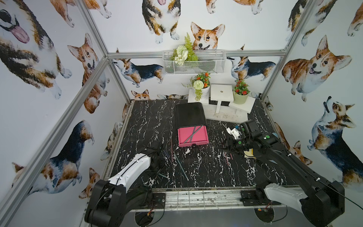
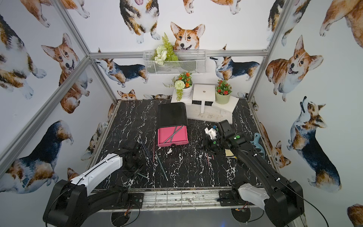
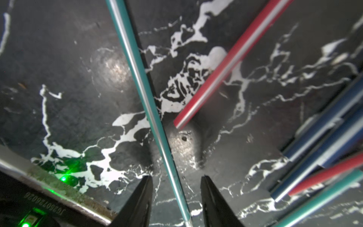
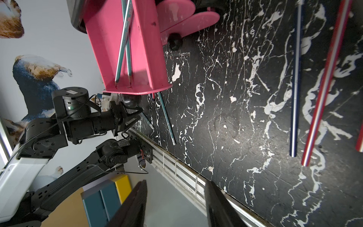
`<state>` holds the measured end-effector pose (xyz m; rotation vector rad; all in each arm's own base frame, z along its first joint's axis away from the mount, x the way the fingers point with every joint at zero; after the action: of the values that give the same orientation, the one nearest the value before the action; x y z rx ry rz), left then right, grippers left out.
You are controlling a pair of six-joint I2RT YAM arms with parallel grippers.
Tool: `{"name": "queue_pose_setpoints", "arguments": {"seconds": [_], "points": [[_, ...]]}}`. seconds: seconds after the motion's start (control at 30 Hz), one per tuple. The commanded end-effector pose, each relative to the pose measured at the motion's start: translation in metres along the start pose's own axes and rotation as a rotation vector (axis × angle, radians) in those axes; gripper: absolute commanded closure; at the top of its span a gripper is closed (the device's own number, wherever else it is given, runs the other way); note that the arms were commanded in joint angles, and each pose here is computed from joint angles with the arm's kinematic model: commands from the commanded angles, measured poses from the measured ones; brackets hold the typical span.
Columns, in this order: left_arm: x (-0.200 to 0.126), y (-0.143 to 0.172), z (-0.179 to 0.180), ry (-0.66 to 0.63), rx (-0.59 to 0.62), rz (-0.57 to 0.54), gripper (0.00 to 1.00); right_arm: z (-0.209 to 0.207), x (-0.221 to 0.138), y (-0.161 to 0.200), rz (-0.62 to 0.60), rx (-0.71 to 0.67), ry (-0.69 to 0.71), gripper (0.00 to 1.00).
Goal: Please place the pencils in the drawer according to their color
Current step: Pick up the pencil from the center of the board.
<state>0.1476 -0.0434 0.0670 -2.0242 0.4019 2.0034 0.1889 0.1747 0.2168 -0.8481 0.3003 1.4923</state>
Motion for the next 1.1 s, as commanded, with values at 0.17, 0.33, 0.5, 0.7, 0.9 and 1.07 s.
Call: {"name": "queue_pose_setpoints", "arguments": {"seconds": [0.17,0.33,0.5,0.7,0.9,1.07], "points": [[0.016,-0.002,0.008,-0.055,-0.017,0.012,0.72,-0.004,0.007,-0.003,0.013,0.002,-0.005,0.49],[0.016,-0.002,0.01,-0.054,-0.037,0.011,1.0,-0.003,0.003,-0.007,-0.004,0.0,0.003,0.49],[0.008,-0.004,0.01,-0.026,-0.055,-0.001,1.0,-0.006,0.001,-0.008,-0.016,0.009,0.021,0.49],[-0.03,-0.016,-0.007,0.089,-0.014,-0.103,1.0,-0.009,0.0,-0.011,-0.03,0.019,0.033,0.49],[-0.067,-0.024,-0.03,0.184,0.09,-0.169,1.0,-0.012,-0.003,-0.015,-0.057,0.028,0.059,0.5],[-0.107,-0.027,-0.059,0.285,0.299,-0.217,1.0,-0.02,-0.004,-0.015,-0.075,0.055,0.103,0.5]]}}
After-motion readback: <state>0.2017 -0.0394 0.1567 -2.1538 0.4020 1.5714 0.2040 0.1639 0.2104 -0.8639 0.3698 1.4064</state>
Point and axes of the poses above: each gripper's point midway between its finger pads, its own x axis out along the fingers, its own z axis along the line the jaws close on, y = z × x, the point moved 5 cm from there along -x, back along the fingers, and after that the axes turned 15 degrees about -x, right-handed, at the moved point
